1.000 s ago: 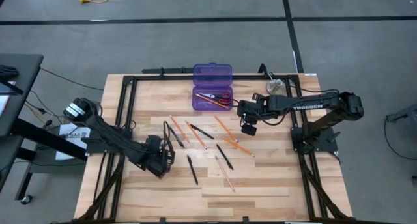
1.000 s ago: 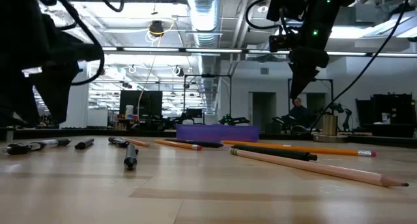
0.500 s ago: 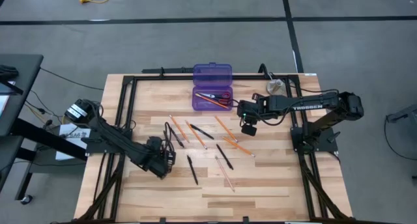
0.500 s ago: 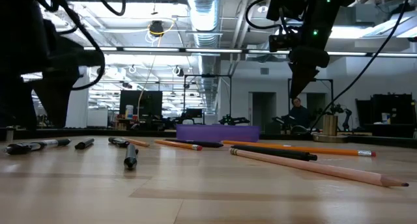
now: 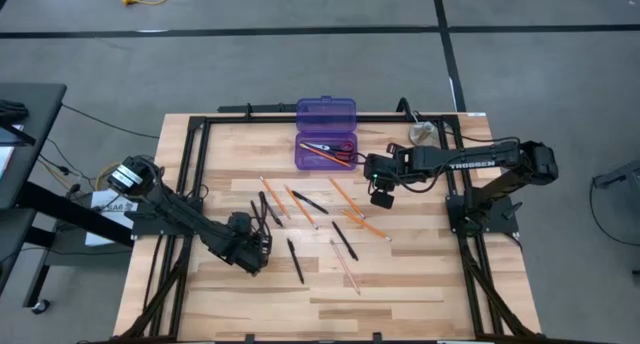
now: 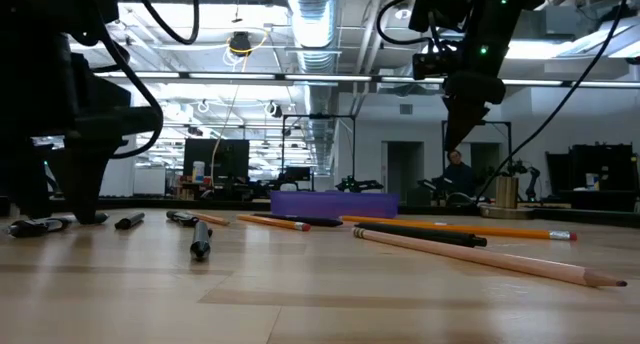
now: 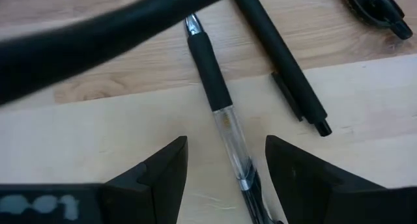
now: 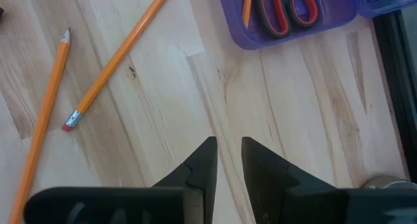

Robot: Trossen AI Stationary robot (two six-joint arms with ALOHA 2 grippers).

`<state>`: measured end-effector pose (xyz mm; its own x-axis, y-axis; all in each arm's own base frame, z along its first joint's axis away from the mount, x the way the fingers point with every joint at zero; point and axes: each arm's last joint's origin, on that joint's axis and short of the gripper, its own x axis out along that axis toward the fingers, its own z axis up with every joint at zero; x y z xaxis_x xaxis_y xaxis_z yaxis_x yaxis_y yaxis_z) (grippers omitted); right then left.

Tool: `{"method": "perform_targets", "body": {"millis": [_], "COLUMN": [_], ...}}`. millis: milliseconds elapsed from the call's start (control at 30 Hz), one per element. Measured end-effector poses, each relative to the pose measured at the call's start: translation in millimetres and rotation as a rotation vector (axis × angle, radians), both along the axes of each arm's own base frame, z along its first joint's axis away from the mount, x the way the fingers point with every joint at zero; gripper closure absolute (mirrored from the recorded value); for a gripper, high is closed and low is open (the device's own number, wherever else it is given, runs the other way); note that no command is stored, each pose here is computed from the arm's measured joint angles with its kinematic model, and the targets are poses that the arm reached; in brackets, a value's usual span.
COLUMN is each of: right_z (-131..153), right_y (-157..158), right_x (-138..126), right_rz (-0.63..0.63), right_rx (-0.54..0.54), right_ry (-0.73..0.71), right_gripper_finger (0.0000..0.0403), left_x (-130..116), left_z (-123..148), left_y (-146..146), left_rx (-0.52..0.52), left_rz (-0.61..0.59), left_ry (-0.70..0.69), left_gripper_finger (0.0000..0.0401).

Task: Pick & place school supplies into a supply box
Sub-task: Put the black pen into the violet supply box

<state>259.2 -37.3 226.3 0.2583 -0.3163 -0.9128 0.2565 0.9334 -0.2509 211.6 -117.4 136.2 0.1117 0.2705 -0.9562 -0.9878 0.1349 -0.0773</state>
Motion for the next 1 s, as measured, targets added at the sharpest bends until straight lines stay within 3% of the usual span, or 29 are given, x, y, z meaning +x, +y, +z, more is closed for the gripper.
{"method": "perform_targets", "body": {"millis": [1000], "right_z": [0.0], "right_y": [0.0], "right_x": [0.0], "right_rz": [0.01], "right_rx": [-0.003], "right_ry": [0.003], "right_gripper_finger": [0.0337], "left_x": [3.3], "left_z": [-0.3], "left_y": [3.4], "left_rx": [-0.031], "left_rz": [0.025], "left_ry": [0.001], "left_gripper_finger": [0.0207]}}
